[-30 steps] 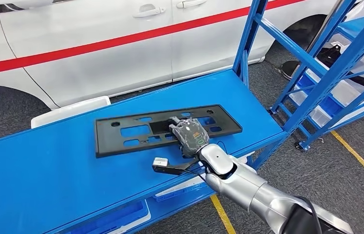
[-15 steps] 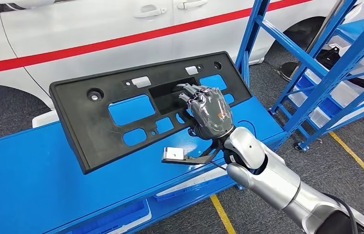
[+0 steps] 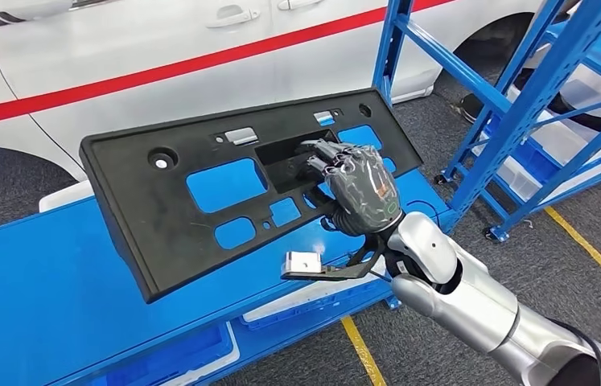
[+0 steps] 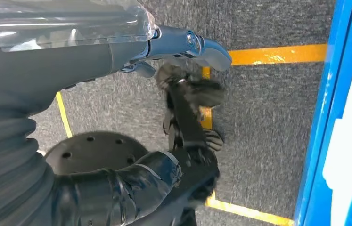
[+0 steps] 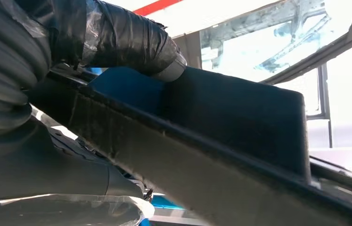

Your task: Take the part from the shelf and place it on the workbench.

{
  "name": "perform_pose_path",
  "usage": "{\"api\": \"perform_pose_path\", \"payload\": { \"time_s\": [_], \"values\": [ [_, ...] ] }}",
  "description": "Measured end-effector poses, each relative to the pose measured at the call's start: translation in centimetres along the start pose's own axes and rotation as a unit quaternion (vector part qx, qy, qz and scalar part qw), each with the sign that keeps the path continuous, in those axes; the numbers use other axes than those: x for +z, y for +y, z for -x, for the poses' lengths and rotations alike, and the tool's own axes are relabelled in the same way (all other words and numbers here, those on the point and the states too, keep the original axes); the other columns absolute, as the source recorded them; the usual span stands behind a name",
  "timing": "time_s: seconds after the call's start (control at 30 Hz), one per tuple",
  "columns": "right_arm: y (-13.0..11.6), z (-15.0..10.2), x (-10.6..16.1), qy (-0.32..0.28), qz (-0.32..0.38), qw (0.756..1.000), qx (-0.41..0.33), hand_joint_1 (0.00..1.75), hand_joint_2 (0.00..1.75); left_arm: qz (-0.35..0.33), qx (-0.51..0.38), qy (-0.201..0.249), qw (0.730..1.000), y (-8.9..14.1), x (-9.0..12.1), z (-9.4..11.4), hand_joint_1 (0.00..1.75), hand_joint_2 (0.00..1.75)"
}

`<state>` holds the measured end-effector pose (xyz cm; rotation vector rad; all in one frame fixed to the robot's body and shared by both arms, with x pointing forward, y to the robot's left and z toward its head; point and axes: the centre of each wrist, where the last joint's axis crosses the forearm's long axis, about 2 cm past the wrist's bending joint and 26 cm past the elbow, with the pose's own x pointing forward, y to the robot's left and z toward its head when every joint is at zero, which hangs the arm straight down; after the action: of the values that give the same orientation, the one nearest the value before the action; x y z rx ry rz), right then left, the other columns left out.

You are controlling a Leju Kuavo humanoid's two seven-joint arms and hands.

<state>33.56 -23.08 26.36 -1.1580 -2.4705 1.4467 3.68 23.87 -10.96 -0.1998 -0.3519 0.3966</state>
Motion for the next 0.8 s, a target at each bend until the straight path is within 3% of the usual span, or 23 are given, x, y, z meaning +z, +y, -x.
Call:
{"api": "perform_pose_path", "payload": {
  "time_s": [0.8],
  "values": [
    [-1.8,-0.9,0.5,-0.025,0.022,0.999,-0.039,1.75,1.75,0.0,-0.002,-0.003,1.0,-0.3,-0.1,-0.1,0.0,1.75]
  ]
}}
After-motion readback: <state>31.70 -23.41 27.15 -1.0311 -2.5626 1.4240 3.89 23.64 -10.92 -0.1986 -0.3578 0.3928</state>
